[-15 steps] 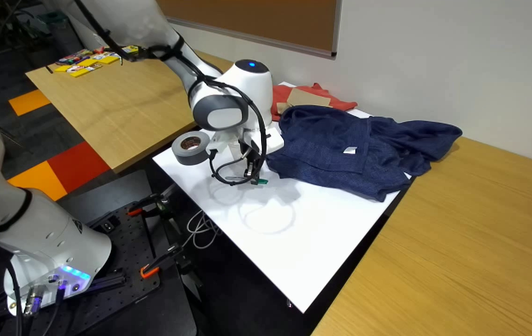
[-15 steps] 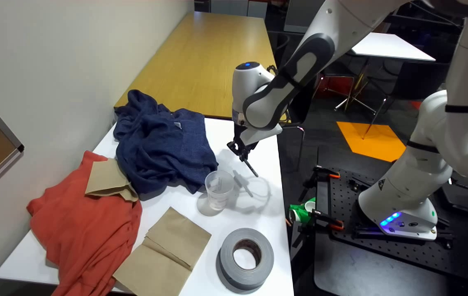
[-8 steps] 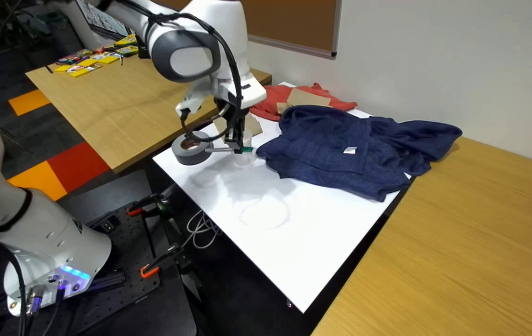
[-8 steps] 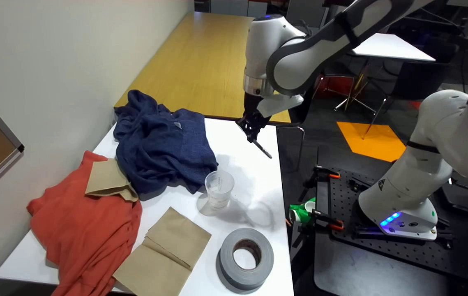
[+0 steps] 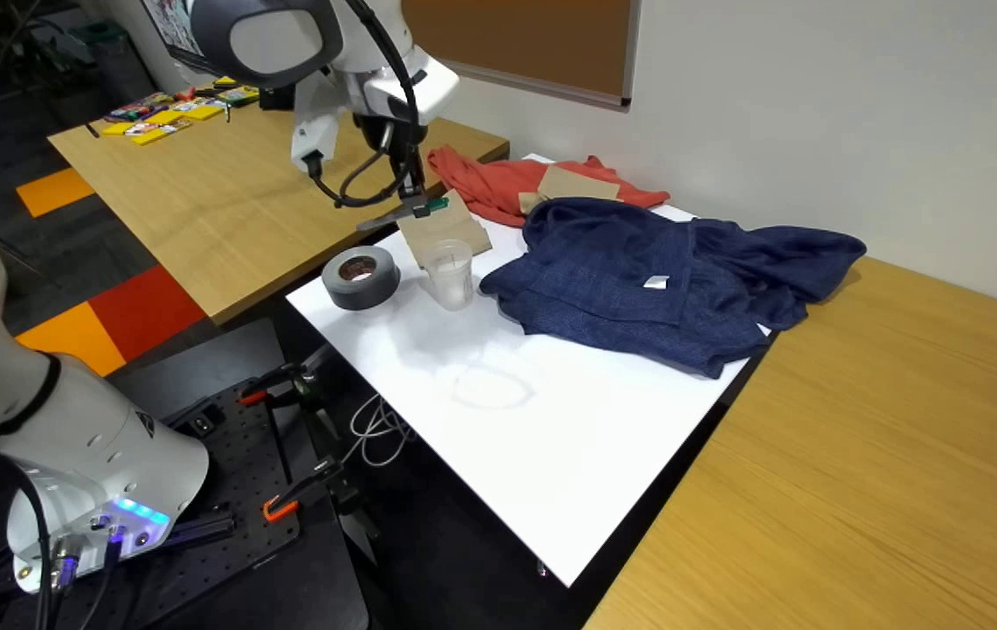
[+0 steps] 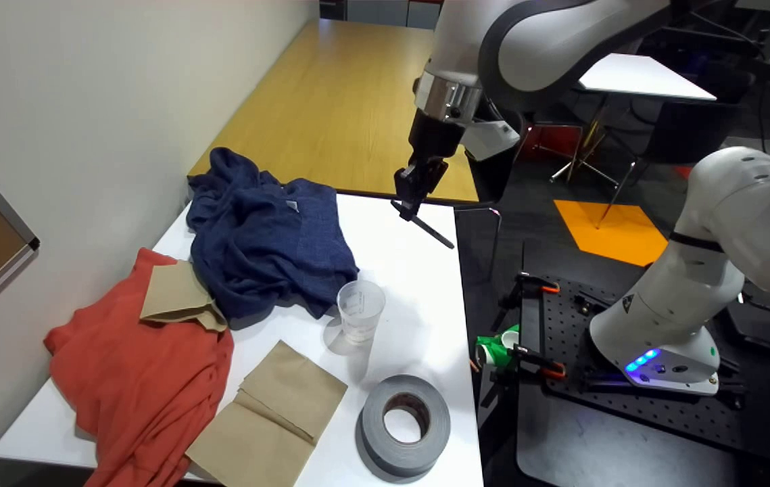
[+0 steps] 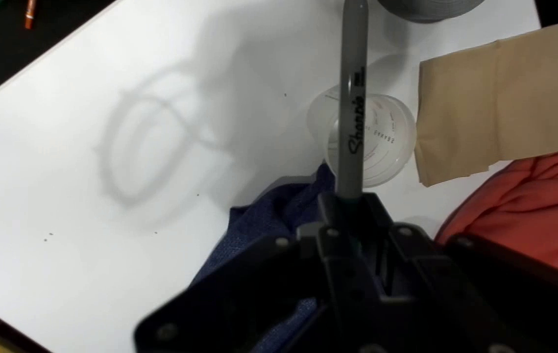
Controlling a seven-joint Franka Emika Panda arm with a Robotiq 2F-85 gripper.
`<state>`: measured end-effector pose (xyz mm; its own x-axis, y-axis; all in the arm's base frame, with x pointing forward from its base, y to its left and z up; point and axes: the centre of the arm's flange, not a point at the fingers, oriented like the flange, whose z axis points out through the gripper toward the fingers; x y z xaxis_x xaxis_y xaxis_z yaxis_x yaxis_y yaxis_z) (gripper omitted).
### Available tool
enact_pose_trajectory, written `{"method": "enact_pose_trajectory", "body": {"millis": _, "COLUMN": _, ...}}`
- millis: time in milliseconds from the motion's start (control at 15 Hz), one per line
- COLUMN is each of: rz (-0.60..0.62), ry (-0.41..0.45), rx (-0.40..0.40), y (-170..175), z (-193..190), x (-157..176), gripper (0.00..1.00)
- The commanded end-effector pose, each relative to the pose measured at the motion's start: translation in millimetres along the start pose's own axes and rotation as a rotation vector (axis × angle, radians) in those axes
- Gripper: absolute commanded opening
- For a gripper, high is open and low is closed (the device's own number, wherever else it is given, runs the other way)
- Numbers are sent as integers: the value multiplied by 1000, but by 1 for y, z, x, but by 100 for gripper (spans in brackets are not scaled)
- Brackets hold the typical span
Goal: Put the green pen inside the clear cup
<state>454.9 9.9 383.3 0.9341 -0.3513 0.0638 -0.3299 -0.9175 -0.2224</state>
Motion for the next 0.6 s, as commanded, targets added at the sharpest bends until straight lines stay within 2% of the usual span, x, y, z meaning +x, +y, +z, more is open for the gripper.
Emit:
{"method": "enact_pose_trajectory", "body": {"millis": 0, "rz": -17, "ry": -13, "rx": 13, "y": -1, "z": -1, "x": -2, "gripper": 15}}
{"method": "enact_pose_trajectory", "body": {"millis": 333, "rz": -23, "ry": -34, "rx": 15, "y": -2, "z": -1, "x": -5, "gripper": 15}}
{"method": "enact_pose_trajectory", "body": {"millis": 400, "rz": -35, "ry": -18, "rx": 33, "y": -2, "z": 2, "x": -2, "gripper": 4}}
{"method": "enact_pose_trajectory", "body": {"millis": 533, "rz": -91, "ry": 44, "rx": 136, "y": -5, "z": 11, "x": 7, "gripper": 4}}
